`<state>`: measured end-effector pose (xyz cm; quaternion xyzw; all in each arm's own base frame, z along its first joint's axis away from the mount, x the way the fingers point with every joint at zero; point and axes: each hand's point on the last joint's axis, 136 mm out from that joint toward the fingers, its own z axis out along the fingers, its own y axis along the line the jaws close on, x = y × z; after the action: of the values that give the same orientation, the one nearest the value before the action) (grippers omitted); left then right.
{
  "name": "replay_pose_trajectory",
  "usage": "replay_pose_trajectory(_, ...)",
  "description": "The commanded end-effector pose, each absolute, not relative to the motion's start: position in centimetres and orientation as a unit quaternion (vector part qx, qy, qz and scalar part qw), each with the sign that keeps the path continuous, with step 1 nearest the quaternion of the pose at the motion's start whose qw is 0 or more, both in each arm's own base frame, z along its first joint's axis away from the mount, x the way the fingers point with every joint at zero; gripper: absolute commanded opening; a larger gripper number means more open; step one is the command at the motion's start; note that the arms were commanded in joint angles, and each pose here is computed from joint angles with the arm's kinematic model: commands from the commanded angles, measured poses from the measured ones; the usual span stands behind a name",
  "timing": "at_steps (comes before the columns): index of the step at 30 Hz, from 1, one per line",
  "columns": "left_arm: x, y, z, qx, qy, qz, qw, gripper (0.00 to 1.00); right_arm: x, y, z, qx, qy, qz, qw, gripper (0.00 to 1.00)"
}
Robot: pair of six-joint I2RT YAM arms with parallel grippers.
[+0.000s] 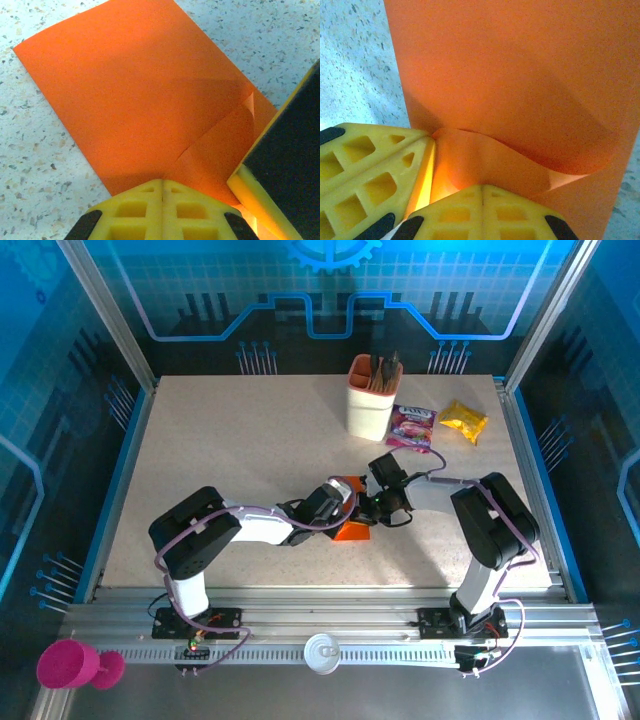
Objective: Fold a paper plane with a square sheet of paper (pick it up from the middle)
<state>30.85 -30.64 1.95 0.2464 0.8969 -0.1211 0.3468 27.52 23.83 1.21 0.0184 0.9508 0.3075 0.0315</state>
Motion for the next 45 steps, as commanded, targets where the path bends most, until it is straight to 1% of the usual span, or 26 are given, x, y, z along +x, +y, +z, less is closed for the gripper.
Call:
replay_pose_trajectory(1, 31.8, -30.9, 4.8, 0.234, 0.890, -0.129, 0.369, 0.10, 27.9, 23.1, 0.0, 0.036, 0.956, 0.291, 0.026, 0.00)
replay_pose_trajectory(6, 32.2, -30.2, 7.5, 0.211, 0.885, -0.137, 0.392, 0.49, 27.5, 22.8, -0.4, 0.040, 0.956, 0.290, 0.023, 0.00)
replay_pose_trajectory(7, 32.1, -30.0, 7.9, 0.207, 0.884, -0.140, 0.395, 0.54, 27.4, 22.8, -0.5, 0.041, 0.956, 0.290, 0.022, 0.00)
replay_pose_trajectory(9, 31.6, -29.8, 8.5, 0.204, 0.882, -0.152, 0.396, 0.56, 27.4, 22.7, -0.5, 0.042, 0.956, 0.290, 0.022, 0.00)
replay_pose_trajectory(10, 31.1, -29.8, 8.6, 0.205, 0.882, -0.162, 0.393, 0.56, 27.3, 22.7, -0.6, 0.042, 0.956, 0.290, 0.022, 0.00)
replay_pose_trajectory(11, 30.7, -29.9, 8.6, 0.206, 0.880, -0.173, 0.390, 0.52, 27.3, 22.7, -0.6, 0.042, 0.956, 0.290, 0.021, 0.00)
replay_pose_trajectory(12, 30.3, -30.1, 8.8, 0.208, 0.878, -0.187, 0.388, 0.46, 27.2, 22.7, -0.7, 0.043, 0.956, 0.290, 0.021, 0.00)
replay_pose_trajectory(14, 29.1, -30.7, 8.9, 0.217, 0.871, -0.224, 0.381, 0.23, 27.2, 22.7, -0.7, 0.043, 0.956, 0.291, 0.020, 0.00)
replay_pose_trajectory(16, 28.1, -31.3, 9.0, 0.221, 0.864, -0.260, 0.370, 0.03, 27.2, 22.7, -0.7, 0.043, 0.956, 0.290, 0.020, 0.00)
replay_pose_trajectory(17, 27.6, -31.6, 9.0, 0.224, 0.862, -0.274, 0.363, 0.00, 27.1, 22.7, -0.8, 0.043, 0.956, 0.290, 0.019, 0.00)
replay_pose_trajectory(21, 26.2, -32.8, 8.4, 0.236, 0.858, -0.308, 0.337, 0.00, 27.1, 22.7, -0.8, 0.043, 0.956, 0.290, 0.020, 0.00)
replay_pose_trajectory(28, 25.6, -33.7, 6.5, 0.247, 0.863, -0.315, 0.308, 0.00, 27.1, 22.6, -0.8, 0.044, 0.956, 0.290, 0.019, 0.00)
replay_pose_trajectory(38, 26.0, -32.8, 3.7, 0.239, 0.879, -0.280, 0.304, 0.00, 27.0, 22.5, -0.6, 0.044, 0.956, 0.288, 0.020, 0.00)
replay_pose_trajectory(45, 26.1, -31.1, 1.6, 0.225, 0.893, -0.247, 0.301, 0.00, 26.9, 22.5, -0.5, 0.045, 0.956, 0.289, 0.021, 0.00)
